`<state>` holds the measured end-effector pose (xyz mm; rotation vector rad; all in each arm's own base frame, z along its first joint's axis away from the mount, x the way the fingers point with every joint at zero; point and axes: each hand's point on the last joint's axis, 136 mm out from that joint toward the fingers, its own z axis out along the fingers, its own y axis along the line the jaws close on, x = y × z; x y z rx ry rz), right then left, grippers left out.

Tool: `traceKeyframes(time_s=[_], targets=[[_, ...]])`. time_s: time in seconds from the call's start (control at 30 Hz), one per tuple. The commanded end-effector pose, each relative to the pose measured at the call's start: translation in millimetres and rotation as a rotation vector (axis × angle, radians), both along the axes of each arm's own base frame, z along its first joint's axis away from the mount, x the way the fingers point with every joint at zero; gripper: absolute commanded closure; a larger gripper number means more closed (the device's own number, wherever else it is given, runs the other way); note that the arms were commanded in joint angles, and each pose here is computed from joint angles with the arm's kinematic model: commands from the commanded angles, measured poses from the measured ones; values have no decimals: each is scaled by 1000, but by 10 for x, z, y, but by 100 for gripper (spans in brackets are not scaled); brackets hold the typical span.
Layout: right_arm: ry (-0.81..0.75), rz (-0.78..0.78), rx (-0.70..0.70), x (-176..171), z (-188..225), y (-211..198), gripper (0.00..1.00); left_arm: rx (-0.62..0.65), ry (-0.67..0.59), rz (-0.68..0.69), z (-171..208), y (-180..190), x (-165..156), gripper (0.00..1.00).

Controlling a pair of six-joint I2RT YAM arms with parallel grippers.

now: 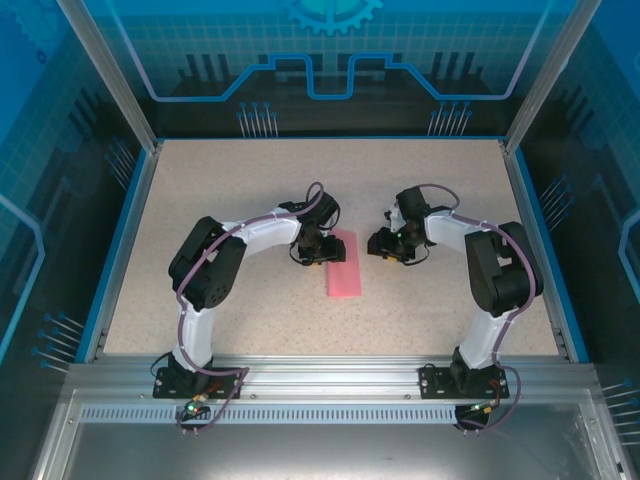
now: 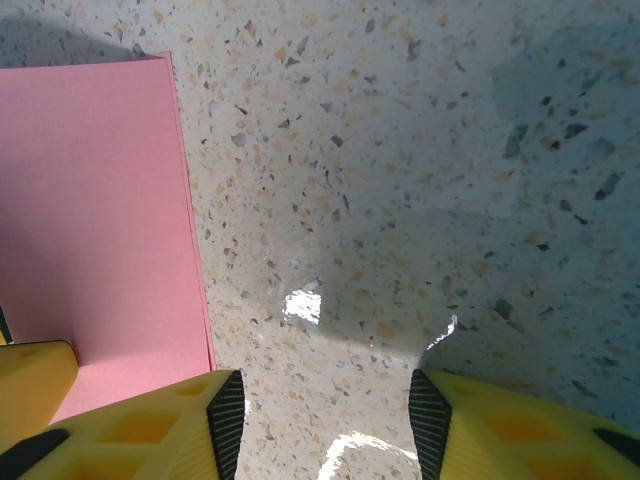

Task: Fold a paper plane with a square sheet of paper (fold left side to right side)
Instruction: First fold in half a square sheet of paper at the center of the table.

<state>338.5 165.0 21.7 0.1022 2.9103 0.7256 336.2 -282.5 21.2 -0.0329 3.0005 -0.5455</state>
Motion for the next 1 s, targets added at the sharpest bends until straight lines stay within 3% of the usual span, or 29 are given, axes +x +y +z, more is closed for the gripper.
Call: traceKeyframes(time_s=[0.0,0.97], targets=[[20,20,1,-66,43,27,50,19,41,-42,-162,-73,-111,39],[-16,35,53,-74,277,154,50,37,59,-22,-195,-63,-106,39]])
